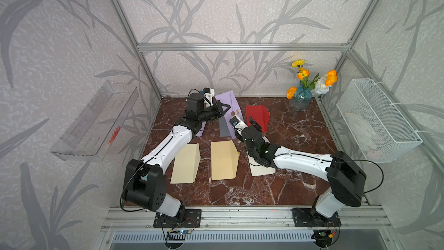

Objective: Open the envelope
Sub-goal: Open the envelope flap on the envelope.

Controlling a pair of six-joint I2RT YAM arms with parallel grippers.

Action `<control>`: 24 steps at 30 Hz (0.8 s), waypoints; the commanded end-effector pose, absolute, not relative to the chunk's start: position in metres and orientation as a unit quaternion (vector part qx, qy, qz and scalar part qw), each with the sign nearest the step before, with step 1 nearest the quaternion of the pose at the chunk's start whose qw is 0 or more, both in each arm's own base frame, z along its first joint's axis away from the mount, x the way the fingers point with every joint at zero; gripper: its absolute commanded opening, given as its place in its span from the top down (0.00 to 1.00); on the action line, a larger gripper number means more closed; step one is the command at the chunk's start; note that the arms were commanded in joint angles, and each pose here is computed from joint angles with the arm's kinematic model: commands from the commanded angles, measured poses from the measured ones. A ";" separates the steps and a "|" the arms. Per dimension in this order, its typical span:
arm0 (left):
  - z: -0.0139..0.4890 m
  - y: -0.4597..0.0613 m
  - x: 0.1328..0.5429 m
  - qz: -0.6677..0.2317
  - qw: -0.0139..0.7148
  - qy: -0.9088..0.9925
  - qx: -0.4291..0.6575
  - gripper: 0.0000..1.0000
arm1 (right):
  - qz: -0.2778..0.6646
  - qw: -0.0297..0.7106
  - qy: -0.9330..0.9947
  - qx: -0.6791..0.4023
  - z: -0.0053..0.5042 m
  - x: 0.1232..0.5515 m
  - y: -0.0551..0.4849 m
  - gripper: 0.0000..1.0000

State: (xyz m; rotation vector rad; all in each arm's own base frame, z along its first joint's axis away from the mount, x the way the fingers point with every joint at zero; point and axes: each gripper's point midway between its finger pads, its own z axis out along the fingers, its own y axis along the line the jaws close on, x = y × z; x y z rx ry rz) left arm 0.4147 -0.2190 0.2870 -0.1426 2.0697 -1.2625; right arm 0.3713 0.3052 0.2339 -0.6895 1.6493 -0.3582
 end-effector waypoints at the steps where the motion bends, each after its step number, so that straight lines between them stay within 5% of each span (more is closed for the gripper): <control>1: 0.309 -0.223 0.402 -0.496 0.354 0.792 -0.036 1.00 | -0.168 0.635 0.703 -0.272 0.250 0.375 0.301 0.33; 24: 0.300 -0.227 0.389 -0.462 0.356 0.812 -0.006 1.00 | -0.197 0.658 0.671 -0.278 0.270 0.376 0.306 0.32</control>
